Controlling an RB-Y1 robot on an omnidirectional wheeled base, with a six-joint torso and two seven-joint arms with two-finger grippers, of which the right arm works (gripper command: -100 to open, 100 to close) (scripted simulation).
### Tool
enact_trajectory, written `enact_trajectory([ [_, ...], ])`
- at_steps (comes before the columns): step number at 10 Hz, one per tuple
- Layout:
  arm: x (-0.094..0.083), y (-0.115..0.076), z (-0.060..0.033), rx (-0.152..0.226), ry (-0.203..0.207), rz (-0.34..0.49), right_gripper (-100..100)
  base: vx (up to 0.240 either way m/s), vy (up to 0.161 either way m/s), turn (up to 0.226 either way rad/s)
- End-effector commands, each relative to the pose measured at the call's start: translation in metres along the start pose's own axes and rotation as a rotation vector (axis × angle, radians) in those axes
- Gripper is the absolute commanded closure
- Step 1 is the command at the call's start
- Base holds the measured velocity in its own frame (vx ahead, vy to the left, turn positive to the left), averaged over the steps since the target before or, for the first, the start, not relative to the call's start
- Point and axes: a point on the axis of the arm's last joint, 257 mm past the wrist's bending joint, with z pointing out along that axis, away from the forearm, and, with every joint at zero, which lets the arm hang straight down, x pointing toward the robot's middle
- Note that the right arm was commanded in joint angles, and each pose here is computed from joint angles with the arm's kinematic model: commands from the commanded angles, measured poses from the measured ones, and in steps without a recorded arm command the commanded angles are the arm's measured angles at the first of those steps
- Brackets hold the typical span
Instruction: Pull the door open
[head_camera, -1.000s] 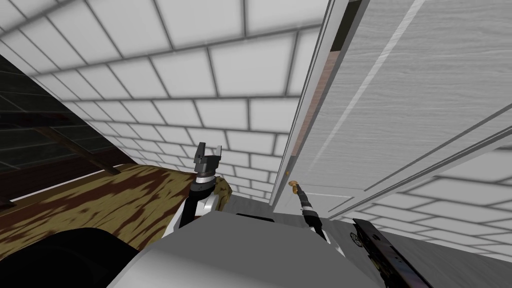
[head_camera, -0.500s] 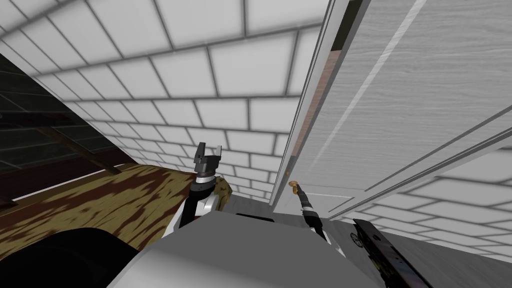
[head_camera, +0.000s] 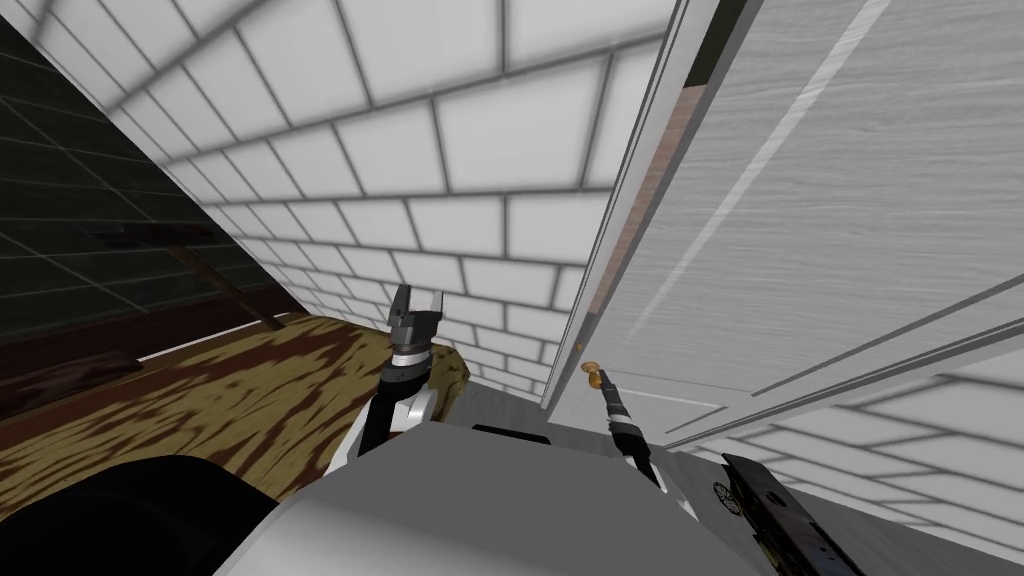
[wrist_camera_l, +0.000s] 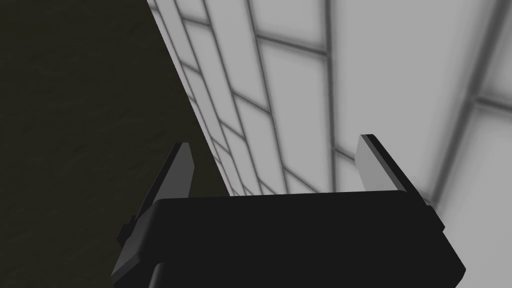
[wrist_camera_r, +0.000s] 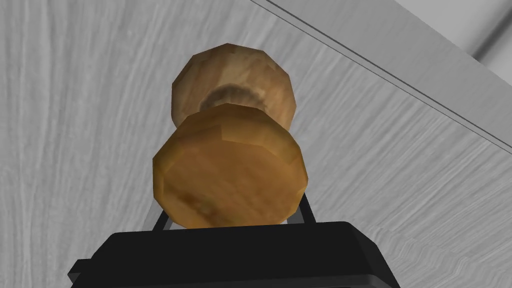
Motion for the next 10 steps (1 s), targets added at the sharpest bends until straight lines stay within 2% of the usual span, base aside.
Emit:
enact_trajectory([
  [1, 0.008, 0.002, -0.0012, -0.001, -0.001, 0.071, 100, -0.075, -0.043, 0.141],
  [5, 0.003, 0.000, -0.0023, 0.006, -0.019, 0.164, 100, -0.058, -0.030, 0.099],
  [9, -0.005, -0.004, -0.0045, 0.016, -0.054, 0.302, 100, -0.061, -0.035, 0.132],
  [10, -0.005, -0.004, -0.0045, 0.016, -0.054, 0.306, 100, -0.043, -0.024, 0.049],
])
